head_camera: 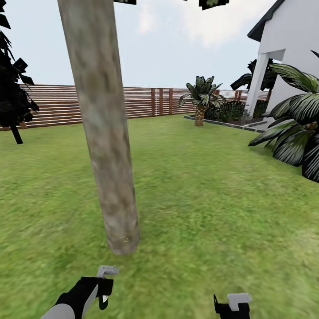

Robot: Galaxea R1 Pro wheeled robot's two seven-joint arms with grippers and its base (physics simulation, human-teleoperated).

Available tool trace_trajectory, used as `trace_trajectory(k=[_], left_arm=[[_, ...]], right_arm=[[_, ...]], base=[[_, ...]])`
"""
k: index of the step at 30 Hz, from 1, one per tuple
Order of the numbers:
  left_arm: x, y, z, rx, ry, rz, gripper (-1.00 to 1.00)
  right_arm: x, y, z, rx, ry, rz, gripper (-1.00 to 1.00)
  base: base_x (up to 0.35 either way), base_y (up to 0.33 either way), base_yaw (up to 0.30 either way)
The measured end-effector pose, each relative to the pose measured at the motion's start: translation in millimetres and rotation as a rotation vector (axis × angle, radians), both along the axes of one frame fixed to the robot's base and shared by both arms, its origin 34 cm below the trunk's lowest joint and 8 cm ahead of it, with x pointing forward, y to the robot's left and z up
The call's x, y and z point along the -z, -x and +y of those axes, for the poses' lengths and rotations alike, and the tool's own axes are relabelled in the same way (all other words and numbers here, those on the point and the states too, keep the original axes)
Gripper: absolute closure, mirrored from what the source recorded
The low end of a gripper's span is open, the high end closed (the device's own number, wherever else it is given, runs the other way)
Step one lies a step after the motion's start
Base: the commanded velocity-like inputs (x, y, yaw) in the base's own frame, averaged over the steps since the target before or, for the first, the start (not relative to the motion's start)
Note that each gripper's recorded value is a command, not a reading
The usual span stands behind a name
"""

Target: In the garden, pick up the pesticide atomizer on the floor and spray pesticide onto both trees until each tree trunk is fully covered.

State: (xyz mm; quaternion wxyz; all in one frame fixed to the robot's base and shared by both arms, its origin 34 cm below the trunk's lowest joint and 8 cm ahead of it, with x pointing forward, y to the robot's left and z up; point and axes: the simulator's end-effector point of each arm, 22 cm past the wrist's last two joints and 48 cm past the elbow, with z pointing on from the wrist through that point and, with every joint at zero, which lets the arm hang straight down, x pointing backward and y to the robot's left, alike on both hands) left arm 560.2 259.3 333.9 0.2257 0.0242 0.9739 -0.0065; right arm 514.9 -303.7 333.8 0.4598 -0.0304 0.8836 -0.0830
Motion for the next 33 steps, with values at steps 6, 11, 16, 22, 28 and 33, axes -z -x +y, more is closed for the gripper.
trace_trajectory(k=[6, 11, 16, 22, 28, 33], left_arm=[[0, 0, 0, 0.002, 0.0, -0.001, 1.0], [0, 0, 0, 0.002, 0.0, -0.001, 1.0], [-3, -4, -26, 0.024, 0.03, -0.007, 1.0], [-37, -44, 14, -0.006, -0.027, -0.108, 1.0], [-56, -64, -43, 0.023, 0.037, -0.154, 1.0], [-73, -79, 37, -0.038, -0.055, -0.164, 1.0]], right_arm=[[0, 0, 0, 0.001, 0.001, -0.001, -1.0], [0, 0, 0, 0.001, 0.0, -0.001, -1.0], [0, 0, 0, 0.003, 0.0, -0.001, -1.0], [0, 0, 0, 0.002, 0.001, -0.001, -1.0], [0, 0, 0, 0.002, 0.001, -0.001, -1.0], [0, 0, 0, 0.001, 0.001, -0.001, -1.0]], base=[[0.176, -0.235, 0.0], [0.101, -0.155, 0.127], [0.008, -0.012, 0.104], [0.0, 0.0, 0.004], [0.0, 0.0, 0.0], [0.0, 0.0, 0.0]])
